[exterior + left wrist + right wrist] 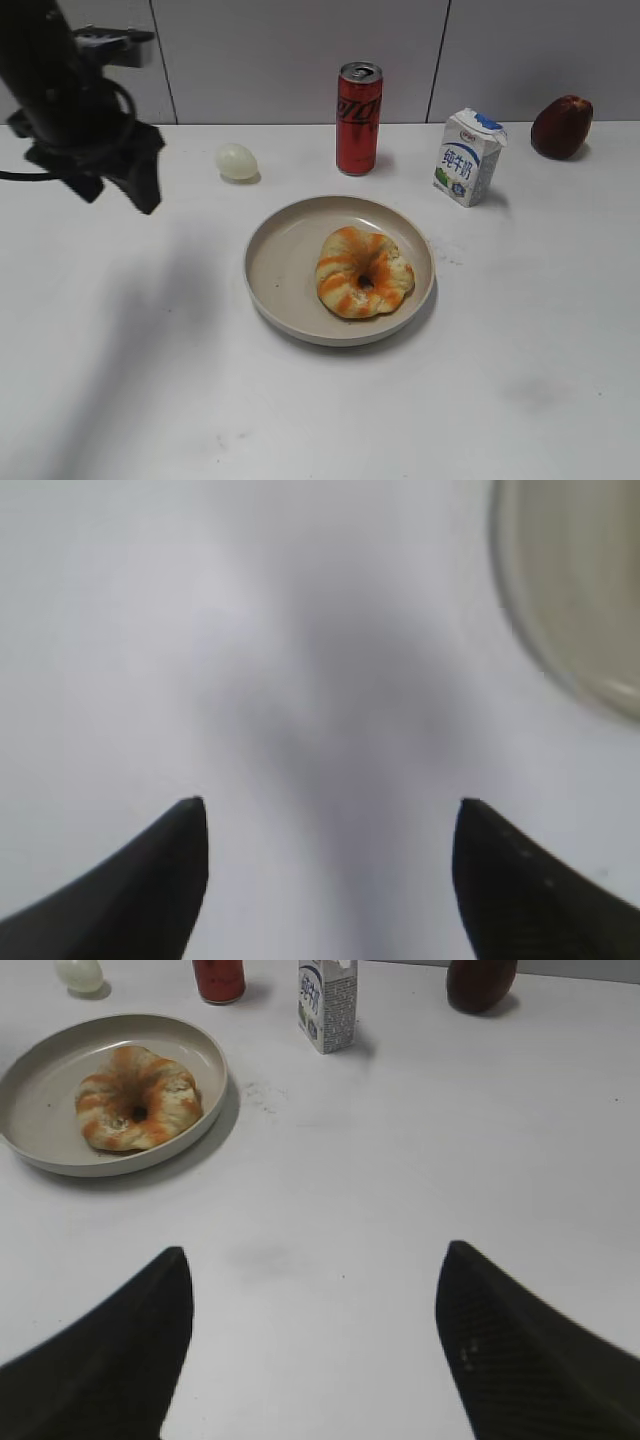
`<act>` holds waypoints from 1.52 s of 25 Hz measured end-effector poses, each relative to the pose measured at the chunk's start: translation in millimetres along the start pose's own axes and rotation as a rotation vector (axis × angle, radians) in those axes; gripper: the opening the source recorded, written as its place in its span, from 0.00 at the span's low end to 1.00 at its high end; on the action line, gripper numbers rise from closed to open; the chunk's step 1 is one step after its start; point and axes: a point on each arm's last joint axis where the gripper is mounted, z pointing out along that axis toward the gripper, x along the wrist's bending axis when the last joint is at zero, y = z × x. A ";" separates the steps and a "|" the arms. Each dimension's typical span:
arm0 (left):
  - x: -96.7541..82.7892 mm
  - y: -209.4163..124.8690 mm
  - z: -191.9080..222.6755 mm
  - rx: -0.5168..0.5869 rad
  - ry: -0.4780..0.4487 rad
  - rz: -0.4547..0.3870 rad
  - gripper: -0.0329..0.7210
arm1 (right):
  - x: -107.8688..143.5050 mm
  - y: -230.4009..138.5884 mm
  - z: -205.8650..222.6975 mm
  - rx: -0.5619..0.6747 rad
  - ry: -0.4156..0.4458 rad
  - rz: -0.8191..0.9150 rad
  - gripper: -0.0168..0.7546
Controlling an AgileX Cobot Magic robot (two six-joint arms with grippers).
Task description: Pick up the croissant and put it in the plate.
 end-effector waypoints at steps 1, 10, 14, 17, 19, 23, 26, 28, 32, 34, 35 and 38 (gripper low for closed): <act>12.5 -2.8 -3.2 0.004 0.002 -0.037 0.81 | 0.0 0.0 0.0 0.000 0.000 0.000 0.76; 55.6 -74.1 -54.2 -0.052 0.096 -0.205 0.81 | 0.0 0.0 0.0 0.000 0.000 0.000 0.76; 35.0 -114.6 -80.8 -0.123 0.131 -0.193 0.80 | 0.0 0.0 0.0 0.000 0.000 0.000 0.76; 18.2 -142.4 -97.9 -0.193 0.151 -0.178 0.79 | 0.0 0.0 0.0 0.000 0.000 0.000 0.76; 7.6 -162.7 -105.2 -0.238 0.165 -0.170 0.79 | 0.0 0.0 0.0 0.000 0.000 0.000 0.76; -11.8 -204.4 -109.4 -0.312 0.187 -0.153 0.77 | 0.0 0.0 0.0 0.000 0.000 0.000 0.76; -22.8 -233.2 -104.0 -0.374 0.206 -0.143 0.77 | 0.0 0.0 0.0 0.000 0.000 0.000 0.76; -28.3 -248.7 -100.1 -0.435 0.226 -0.134 0.77 | 0.0 0.0 0.0 0.000 0.000 0.000 0.76; -36.8 -275.9 -88.7 -0.538 0.257 -0.119 0.76 | 0.0 0.0 0.0 0.000 0.000 0.000 0.76; -40.1 -287.4 -82.5 -0.565 0.266 -0.113 0.76 | 0.0 0.0 0.0 0.000 0.000 0.000 0.76; -40.8 -291.7 -78.3 -0.570 0.268 -0.112 0.76 | 0.0 0.0 0.0 0.000 0.000 0.000 0.76; -42.9 -303.9 -66.5 -0.601 0.277 -0.108 0.76 | 0.0 0.0 0.0 0.000 0.000 0.000 0.76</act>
